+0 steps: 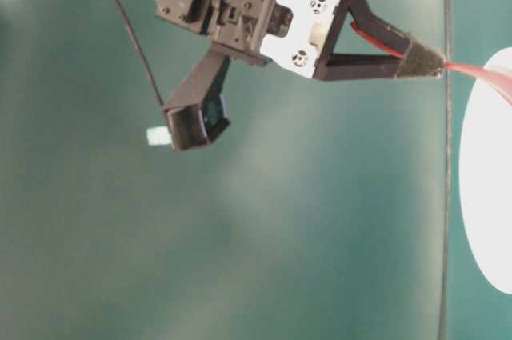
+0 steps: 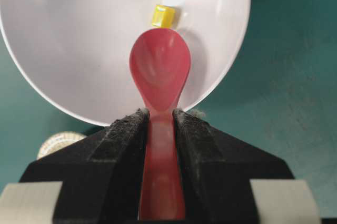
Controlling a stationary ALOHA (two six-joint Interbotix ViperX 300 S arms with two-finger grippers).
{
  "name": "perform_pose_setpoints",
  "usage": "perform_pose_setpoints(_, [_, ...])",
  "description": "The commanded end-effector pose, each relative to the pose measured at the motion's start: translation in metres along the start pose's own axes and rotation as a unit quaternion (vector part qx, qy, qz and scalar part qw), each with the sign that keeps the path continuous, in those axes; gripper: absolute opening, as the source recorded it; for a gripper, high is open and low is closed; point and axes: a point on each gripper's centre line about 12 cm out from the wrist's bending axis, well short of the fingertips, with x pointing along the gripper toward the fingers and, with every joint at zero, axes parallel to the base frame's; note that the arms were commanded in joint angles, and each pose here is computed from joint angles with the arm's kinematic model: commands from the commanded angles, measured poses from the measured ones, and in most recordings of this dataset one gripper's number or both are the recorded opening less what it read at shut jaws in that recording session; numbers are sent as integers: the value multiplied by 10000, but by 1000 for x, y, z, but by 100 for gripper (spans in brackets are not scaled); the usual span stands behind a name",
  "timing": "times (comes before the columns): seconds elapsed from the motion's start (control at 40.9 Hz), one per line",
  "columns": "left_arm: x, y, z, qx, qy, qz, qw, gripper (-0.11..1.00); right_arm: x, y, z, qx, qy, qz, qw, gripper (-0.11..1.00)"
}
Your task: Scoop the yellow hexagonal prism block from the bowl with a spoon using the right arm.
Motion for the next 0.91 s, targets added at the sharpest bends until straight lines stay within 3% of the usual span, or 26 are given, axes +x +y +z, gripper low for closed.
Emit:
perform_pose_setpoints(0.0, [2,-1,12,15,-175,-27,9998,-1,-7,6,8,-49,-145,56,9999,23])
perform_pose_setpoints(0.416, [2,-1,12,0,-182,-26,9998,-1,11,9,9,-110,-78,41,9999,23])
perform_pose_setpoints(0.881, [2,-1,12,0,-182,-26,9998,-1,31,8,20,-117,-506,57,9986,23])
